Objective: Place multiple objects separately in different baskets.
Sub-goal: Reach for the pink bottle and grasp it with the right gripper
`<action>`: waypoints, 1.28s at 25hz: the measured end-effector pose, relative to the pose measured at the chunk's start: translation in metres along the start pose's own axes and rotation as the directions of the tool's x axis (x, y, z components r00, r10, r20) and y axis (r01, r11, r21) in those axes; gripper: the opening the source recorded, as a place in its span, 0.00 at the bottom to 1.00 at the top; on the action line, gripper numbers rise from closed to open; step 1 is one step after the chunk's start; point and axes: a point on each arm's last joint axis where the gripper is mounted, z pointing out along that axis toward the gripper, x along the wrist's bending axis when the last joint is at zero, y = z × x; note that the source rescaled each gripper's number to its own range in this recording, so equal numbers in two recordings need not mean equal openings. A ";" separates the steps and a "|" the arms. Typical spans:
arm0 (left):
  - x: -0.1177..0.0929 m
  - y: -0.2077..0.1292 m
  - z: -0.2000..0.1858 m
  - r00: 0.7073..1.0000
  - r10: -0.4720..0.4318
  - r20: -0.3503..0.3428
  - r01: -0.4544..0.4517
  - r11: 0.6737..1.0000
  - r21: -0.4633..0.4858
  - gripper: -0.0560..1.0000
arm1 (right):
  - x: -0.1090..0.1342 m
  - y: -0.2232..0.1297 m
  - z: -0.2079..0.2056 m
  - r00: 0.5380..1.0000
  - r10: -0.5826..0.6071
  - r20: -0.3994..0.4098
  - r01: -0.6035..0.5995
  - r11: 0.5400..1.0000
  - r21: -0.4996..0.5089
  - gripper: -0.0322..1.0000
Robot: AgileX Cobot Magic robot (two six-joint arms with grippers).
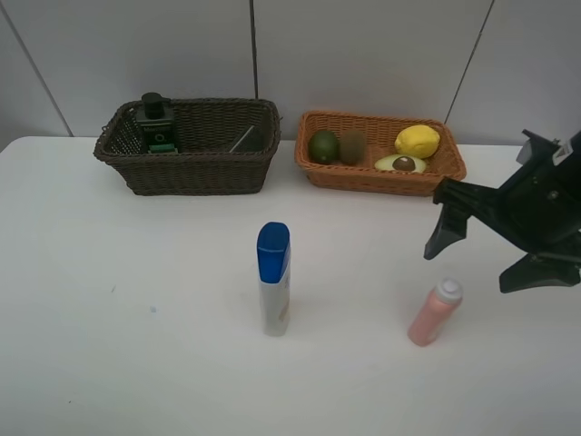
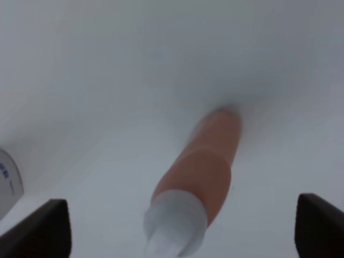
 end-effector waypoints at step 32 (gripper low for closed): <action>0.000 0.000 0.000 1.000 0.000 0.000 0.000 1.000 0.000 1.00 | -0.002 0.014 0.073 0.990 0.033 0.135 -0.056 0.984 0.171 0.03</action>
